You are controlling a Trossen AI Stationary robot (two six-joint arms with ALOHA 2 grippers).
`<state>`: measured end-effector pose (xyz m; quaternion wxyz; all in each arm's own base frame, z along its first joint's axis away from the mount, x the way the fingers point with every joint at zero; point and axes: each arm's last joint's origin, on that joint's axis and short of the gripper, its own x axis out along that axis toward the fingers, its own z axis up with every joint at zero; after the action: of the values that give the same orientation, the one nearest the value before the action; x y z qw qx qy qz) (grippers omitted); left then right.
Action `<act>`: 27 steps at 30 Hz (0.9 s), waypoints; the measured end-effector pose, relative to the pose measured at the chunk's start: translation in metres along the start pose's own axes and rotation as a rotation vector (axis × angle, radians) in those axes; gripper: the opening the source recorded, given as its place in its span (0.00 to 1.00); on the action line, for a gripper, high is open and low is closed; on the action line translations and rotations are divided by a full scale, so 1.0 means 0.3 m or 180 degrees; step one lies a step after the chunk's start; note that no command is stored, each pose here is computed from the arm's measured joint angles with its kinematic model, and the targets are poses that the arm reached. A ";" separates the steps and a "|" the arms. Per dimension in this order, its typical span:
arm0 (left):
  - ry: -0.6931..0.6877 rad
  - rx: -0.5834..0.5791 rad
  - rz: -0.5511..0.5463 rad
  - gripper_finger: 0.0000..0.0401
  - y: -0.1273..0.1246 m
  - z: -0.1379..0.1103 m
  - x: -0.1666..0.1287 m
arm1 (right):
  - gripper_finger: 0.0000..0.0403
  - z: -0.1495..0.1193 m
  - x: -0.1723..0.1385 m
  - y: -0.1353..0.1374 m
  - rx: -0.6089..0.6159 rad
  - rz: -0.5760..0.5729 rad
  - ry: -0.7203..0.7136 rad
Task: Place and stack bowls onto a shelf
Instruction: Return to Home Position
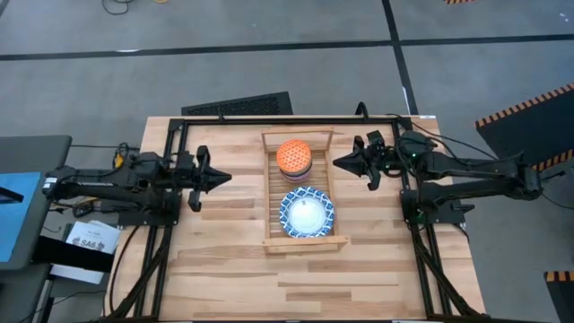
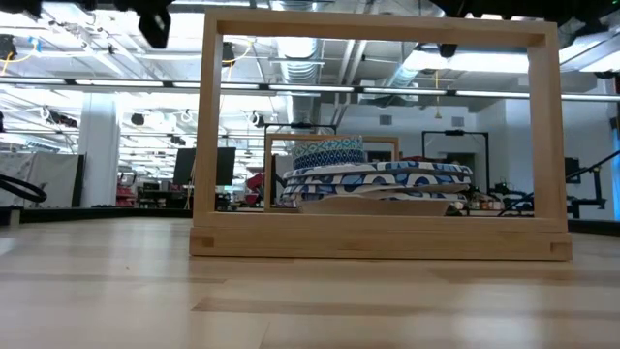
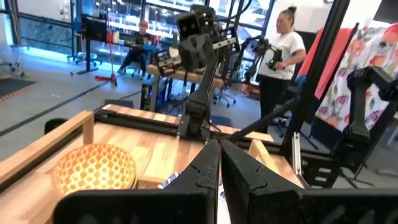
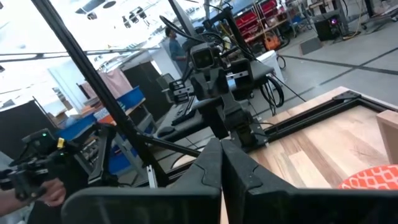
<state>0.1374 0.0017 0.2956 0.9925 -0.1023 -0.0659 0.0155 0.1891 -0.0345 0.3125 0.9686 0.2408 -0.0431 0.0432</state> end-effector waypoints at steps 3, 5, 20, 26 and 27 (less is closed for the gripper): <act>-0.0093 0.0029 -0.0028 0.00 0.006 -0.024 -0.046 | 0.05 0.000 0.000 0.000 0.0001 0.0000 0.0000; -0.0222 0.0011 -0.0055 0.00 0.012 -0.044 -0.076 | 0.05 0.000 0.000 0.000 0.0000 -0.0003 -0.0001; -0.0590 -0.0012 -0.0168 0.00 0.053 -0.226 -0.204 | 0.06 -0.009 0.000 -0.005 0.0053 -0.0046 0.0081; -0.0352 -0.0039 -0.0281 0.00 0.068 -0.322 -0.188 | 0.06 -0.007 0.001 0.001 0.0230 -0.0009 0.0057; -0.0277 -0.0030 -0.0293 0.00 0.069 -0.329 -0.187 | 0.06 -0.007 0.001 0.001 0.0293 -0.0009 0.0057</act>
<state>0.0948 -0.0004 0.1885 0.9878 -0.1031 -0.1136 -0.0260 0.1894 -0.0332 0.3109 0.9569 0.2848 -0.0321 0.0460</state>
